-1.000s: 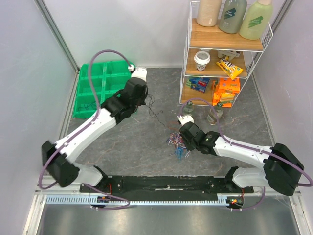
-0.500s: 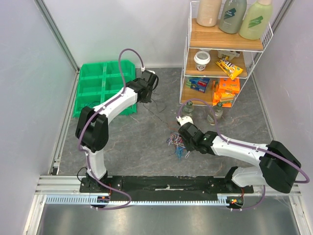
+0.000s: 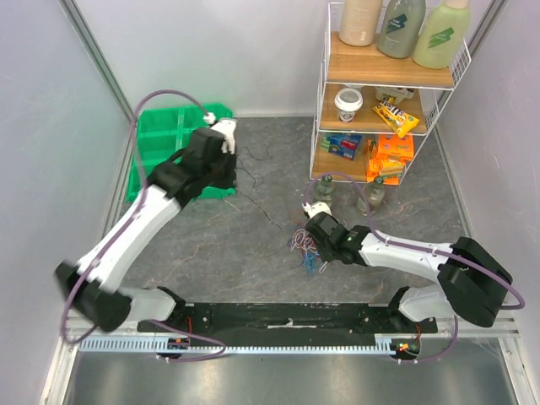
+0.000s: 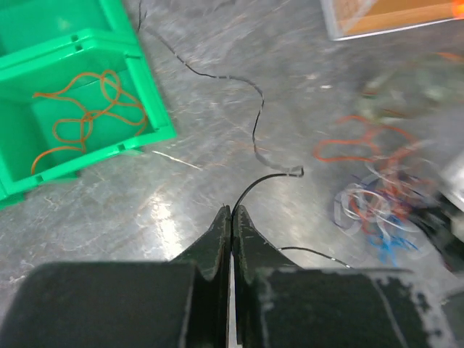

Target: Untangle the cables

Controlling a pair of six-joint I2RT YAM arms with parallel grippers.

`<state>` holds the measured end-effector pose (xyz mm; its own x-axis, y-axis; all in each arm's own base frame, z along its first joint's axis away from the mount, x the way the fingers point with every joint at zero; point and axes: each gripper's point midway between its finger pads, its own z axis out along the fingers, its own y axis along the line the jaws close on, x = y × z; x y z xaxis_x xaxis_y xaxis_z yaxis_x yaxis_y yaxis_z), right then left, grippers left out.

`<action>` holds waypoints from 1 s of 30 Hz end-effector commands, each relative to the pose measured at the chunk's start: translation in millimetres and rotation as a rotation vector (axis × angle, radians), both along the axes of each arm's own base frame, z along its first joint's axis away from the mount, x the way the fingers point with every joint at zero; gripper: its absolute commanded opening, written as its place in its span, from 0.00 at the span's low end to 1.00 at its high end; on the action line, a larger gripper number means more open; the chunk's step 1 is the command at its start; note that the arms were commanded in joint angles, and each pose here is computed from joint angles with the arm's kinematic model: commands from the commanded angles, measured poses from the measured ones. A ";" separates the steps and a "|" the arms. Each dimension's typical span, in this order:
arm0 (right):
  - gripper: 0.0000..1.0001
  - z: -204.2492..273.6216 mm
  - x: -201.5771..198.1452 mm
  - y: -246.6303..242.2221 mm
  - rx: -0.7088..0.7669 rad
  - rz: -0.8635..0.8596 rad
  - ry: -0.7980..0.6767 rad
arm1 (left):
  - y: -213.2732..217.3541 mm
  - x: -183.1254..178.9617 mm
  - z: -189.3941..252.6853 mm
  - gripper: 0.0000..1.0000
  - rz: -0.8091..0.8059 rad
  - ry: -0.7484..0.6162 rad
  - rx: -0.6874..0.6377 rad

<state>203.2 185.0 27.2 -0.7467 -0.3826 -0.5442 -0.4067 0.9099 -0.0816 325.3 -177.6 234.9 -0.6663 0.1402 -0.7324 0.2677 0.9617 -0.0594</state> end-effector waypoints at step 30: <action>0.00 9.2 13.1 8.1 0.051 -0.004 -0.047 | 44.6 -38.5 -159.5 0.17 0.276 0.390 0.160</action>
<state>207.1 191.8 28.0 -0.7419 -0.3744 -0.5563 -0.4210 0.9058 -0.0481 267.4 -121.8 70.3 -0.9423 0.0362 -0.3328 -0.0076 0.9916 0.1294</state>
